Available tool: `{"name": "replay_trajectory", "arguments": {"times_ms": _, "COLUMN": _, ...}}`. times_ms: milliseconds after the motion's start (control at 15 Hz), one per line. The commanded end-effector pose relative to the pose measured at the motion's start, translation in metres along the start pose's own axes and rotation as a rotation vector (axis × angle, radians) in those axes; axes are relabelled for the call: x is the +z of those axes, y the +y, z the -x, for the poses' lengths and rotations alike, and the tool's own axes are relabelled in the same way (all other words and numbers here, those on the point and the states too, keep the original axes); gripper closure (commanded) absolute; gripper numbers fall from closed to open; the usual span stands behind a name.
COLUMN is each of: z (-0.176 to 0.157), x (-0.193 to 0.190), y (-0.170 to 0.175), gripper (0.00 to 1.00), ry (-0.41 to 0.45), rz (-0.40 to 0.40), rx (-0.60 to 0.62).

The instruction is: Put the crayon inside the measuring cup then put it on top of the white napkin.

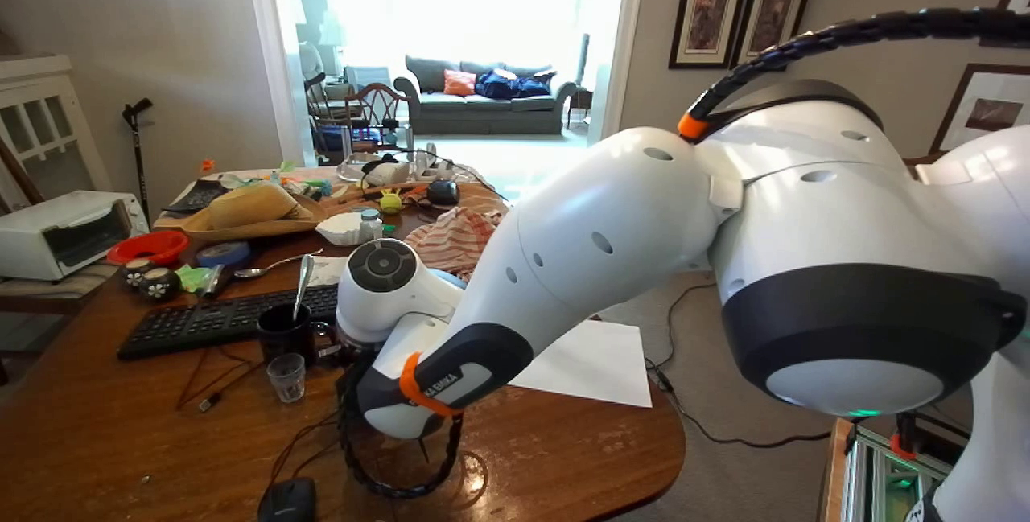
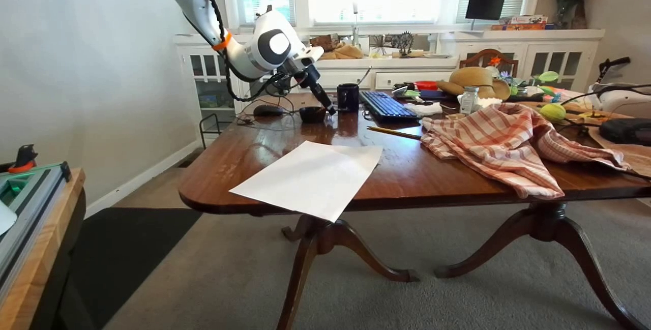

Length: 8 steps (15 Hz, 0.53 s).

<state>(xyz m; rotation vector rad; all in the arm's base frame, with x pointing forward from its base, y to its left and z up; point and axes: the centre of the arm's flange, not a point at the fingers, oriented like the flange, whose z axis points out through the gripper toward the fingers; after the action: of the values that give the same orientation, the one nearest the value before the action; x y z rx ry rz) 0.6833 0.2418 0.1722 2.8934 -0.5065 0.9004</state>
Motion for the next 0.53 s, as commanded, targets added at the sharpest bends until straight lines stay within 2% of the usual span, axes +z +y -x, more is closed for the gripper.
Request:
{"name": "replay_trajectory", "arguments": {"times_ms": 0, "z": -0.0012, "x": 0.0039, "y": -0.0043, "gripper": 0.44, "ry": -0.018, "rz": 0.013, "rx": 0.007}}
{"name": "replay_trajectory", "arguments": {"times_ms": 133, "z": -0.0015, "x": 0.0038, "y": -0.0042, "gripper": 0.69, "ry": -0.017, "rz": 0.012, "rx": 0.003}}
{"name": "replay_trajectory", "arguments": {"times_ms": 200, "z": -0.0016, "x": 0.0037, "y": -0.0042, "gripper": 0.73, "ry": -0.018, "rz": 0.012, "rx": 0.002}}
{"name": "replay_trajectory", "arguments": {"times_ms": 400, "z": -0.0010, "x": 0.0042, "y": -0.0039, "gripper": 0.97, "ry": -0.020, "rz": 0.010, "rx": -0.002}}
{"name": "replay_trajectory", "arguments": {"times_ms": 467, "z": -0.0011, "x": 0.0040, "y": -0.0038, "gripper": 0.96, "ry": -0.020, "rz": 0.010, "rx": -0.003}}
